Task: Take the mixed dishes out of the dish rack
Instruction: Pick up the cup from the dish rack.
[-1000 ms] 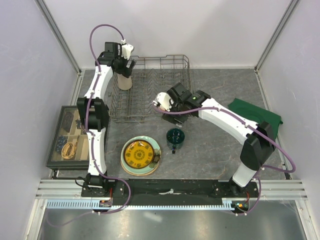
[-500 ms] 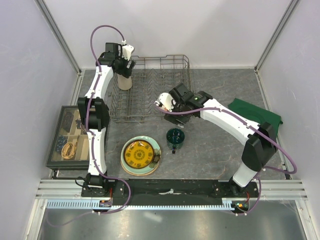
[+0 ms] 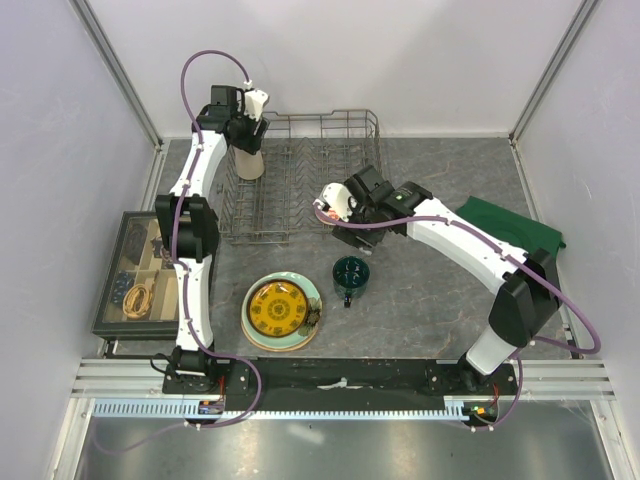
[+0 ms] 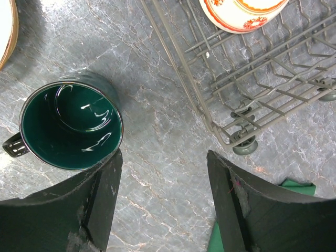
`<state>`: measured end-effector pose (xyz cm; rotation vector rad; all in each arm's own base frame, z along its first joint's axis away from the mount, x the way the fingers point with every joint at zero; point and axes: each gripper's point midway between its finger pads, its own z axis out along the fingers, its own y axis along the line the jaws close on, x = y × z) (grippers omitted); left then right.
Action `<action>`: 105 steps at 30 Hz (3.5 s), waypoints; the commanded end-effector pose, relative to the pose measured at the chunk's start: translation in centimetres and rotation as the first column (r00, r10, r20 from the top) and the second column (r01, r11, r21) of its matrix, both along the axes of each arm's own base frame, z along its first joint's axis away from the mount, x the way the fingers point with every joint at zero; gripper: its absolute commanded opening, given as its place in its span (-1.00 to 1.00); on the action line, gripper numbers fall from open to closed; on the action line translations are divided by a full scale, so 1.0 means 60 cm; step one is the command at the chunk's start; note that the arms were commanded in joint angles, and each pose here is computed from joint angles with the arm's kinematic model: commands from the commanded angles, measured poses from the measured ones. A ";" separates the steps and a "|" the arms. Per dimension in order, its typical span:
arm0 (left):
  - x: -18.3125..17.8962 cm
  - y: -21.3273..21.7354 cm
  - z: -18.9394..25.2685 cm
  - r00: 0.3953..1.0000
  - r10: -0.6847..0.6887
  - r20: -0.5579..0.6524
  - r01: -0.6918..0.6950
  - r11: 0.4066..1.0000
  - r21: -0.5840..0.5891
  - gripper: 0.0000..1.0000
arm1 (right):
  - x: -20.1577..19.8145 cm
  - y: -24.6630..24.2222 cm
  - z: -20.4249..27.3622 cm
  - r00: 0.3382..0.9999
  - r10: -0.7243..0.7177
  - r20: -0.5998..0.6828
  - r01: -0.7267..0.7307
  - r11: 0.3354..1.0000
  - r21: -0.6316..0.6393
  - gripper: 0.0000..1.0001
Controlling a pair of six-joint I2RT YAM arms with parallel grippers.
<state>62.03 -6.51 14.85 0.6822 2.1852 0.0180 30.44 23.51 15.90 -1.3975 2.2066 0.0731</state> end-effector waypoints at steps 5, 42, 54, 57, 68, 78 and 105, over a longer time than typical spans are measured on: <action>0.006 -0.016 0.065 0.996 -0.012 0.085 0.016 0.999 -0.046 0.29 | 0.005 -0.004 0.027 0.999 -0.024 0.045 0.022 0.999 0.042 0.48; -0.170 -0.094 0.314 0.975 -0.142 0.173 0.198 0.908 -0.370 -0.97 | 0.040 -0.004 0.087 0.986 -0.107 0.129 0.082 0.980 0.184 0.50; -0.332 -0.165 0.386 0.919 -0.384 0.094 0.320 0.582 -0.747 -0.97 | 0.114 -0.022 0.191 0.955 -0.254 0.156 0.137 0.839 0.527 0.55; -0.364 -0.174 0.400 0.893 -0.437 0.109 0.339 0.493 -0.801 -0.97 | 0.126 -0.016 0.220 0.950 -0.261 0.171 0.100 0.774 0.625 0.57; -0.418 -0.190 0.416 0.840 -0.528 0.122 0.284 0.237 -0.929 -0.97 | 0.109 0.050 0.280 0.984 -0.154 0.092 0.004 0.532 0.847 0.51; -0.413 -0.191 0.437 0.869 -0.477 0.135 0.236 0.158 -0.959 -0.97 | 0.098 0.075 0.307 0.994 -0.083 0.076 -0.032 0.440 0.897 0.34; -0.426 -0.189 0.411 0.904 -0.415 0.101 0.139 0.062 -0.988 -0.97 | 0.113 0.134 0.308 0.996 -0.036 0.076 -0.055 0.402 0.914 0.25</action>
